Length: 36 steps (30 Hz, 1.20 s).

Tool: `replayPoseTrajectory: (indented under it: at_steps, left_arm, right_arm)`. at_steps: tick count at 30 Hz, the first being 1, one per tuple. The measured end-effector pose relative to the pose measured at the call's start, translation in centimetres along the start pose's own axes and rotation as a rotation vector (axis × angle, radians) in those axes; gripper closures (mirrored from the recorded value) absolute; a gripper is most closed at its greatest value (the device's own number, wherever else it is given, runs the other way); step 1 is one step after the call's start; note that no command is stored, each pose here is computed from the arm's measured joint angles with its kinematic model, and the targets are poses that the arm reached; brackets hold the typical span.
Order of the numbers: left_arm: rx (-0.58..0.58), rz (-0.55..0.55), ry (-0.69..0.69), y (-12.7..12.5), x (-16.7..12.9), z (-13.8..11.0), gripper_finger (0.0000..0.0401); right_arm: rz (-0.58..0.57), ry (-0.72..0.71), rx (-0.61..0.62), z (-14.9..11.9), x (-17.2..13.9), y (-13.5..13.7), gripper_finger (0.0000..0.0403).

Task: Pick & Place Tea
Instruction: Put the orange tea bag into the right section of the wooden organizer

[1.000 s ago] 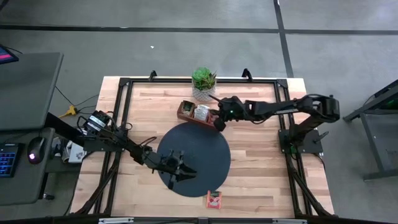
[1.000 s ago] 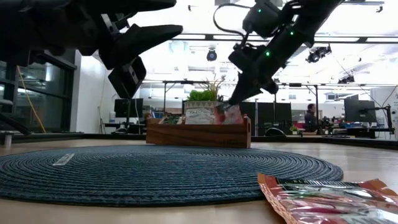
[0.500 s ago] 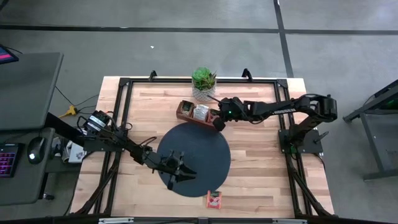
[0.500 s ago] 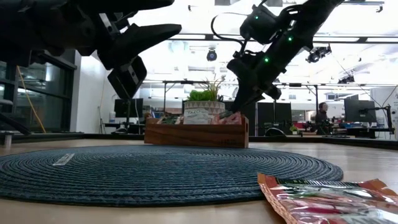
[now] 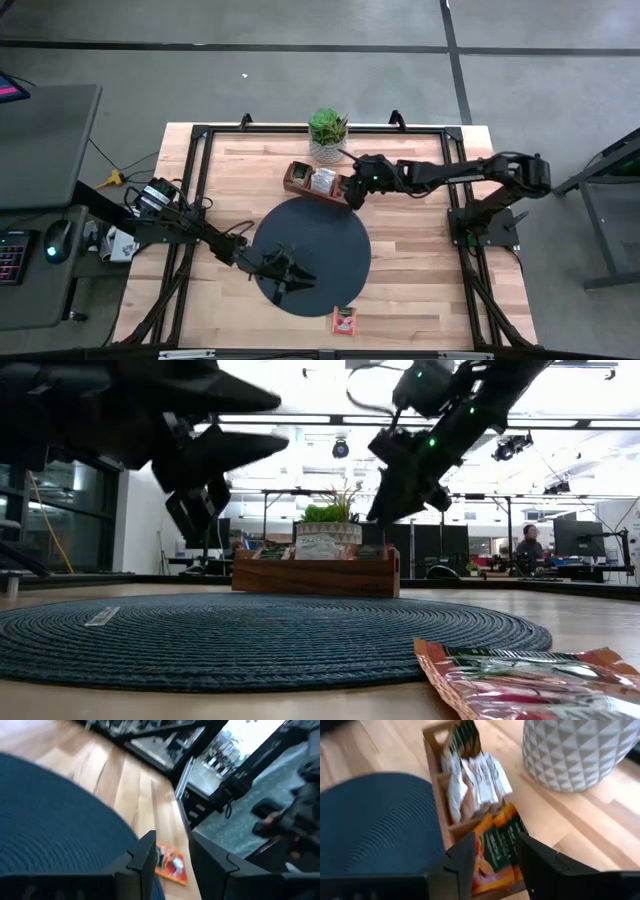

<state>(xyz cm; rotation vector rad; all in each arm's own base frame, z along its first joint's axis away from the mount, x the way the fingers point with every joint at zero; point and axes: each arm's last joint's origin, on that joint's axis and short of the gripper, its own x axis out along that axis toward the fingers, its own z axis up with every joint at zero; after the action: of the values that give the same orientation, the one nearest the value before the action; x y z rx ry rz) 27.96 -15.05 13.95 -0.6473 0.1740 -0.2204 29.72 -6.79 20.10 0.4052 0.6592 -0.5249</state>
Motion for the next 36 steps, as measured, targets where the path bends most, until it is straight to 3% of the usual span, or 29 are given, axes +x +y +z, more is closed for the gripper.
replayPoseTrajectory:
  at_steps: [4,8,12,16,20,29,32,36]
  left_arm:
    - [-0.007,0.029,0.066,-0.2,0.8,-0.2,0.0287]
    - [0.016,0.039,0.147,-1.2,2.3,0.2,0.0287]
    - [0.101,0.078,0.245,-2.5,4.3,0.9,0.0287]
    - [0.197,0.127,0.327,-3.8,6.3,1.6,0.0287]
    - [0.22,0.145,0.369,-5.1,8.7,1.8,0.0287]
    - [0.149,0.204,0.442,-7.4,13.6,-1.0,0.0287]
    - [0.159,0.264,0.493,-8.0,13.9,-2.3,0.0287]
    - [0.135,0.256,0.481,-9.5,14.7,-2.5,0.0287]
  right_arm:
    - [0.02,-0.038,0.005,0.8,-2.0,0.0,0.0253]
    - [0.116,-0.027,0.003,1.1,-4.1,0.2,0.025]
    - [0.193,0.04,-0.043,0.3,-5.7,1.1,0.0249]
    - [0.242,0.118,-0.11,-1.3,-6.6,2.9,0.0249]
    - [0.289,0.138,-0.17,-2.8,-7.5,5.2,0.0249]
    - [0.331,0.2,-0.246,-6.4,-9.7,8.7,0.0249]
    - [0.349,0.22,-0.25,-7.9,-10.3,9.4,0.0249]
    - [0.346,0.255,-0.251,-10.3,-10.7,9.7,0.0249]
